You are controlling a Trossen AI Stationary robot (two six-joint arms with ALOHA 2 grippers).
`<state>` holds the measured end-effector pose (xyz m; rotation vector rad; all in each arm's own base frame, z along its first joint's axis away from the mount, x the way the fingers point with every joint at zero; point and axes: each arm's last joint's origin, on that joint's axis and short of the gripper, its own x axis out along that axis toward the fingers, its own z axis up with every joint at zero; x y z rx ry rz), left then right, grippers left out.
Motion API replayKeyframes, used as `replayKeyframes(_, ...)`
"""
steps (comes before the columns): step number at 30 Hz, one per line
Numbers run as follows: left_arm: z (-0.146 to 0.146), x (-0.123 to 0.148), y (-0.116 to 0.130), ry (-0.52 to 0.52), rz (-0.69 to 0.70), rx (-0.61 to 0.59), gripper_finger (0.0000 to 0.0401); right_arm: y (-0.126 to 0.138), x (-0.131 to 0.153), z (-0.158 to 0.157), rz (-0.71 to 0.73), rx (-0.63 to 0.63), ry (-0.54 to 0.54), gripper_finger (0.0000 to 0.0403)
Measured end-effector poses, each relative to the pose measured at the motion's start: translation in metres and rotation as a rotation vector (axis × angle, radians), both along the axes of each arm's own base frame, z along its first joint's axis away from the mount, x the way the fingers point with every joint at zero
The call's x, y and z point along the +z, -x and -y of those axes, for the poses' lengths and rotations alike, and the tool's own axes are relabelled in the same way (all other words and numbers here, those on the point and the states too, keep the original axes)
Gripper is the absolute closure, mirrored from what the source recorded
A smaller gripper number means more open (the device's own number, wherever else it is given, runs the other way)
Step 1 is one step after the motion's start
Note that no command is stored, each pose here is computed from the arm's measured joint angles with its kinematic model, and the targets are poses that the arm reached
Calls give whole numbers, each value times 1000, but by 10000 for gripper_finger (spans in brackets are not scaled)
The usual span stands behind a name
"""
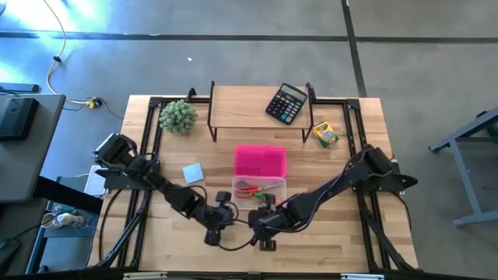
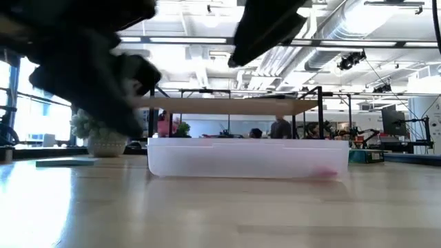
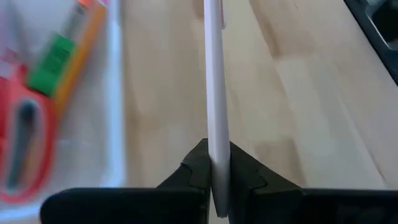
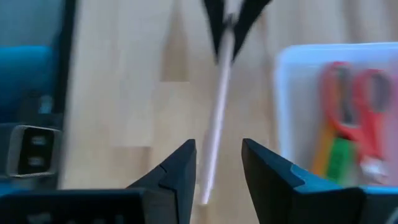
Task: Pack school essentials
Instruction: Put the white pen into the transparent bin
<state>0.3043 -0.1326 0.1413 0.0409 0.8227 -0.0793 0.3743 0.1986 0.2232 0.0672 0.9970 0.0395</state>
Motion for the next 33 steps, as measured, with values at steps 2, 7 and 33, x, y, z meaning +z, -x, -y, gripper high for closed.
replayKeyframes(2, -4, 6, -7, -14, 26, 24, 389, 5, 6, 4, -2, -29, 52, 281)
replayKeyframes(7, -25, 17, -23, -31, 58, 101, 389, 17, 24, 16, 8, -108, 155, 281)
replayKeyframes(33, -95, 21, -42, 99, 28, 203, 317, 22, 33, 62, -85, -279, 262, 281)
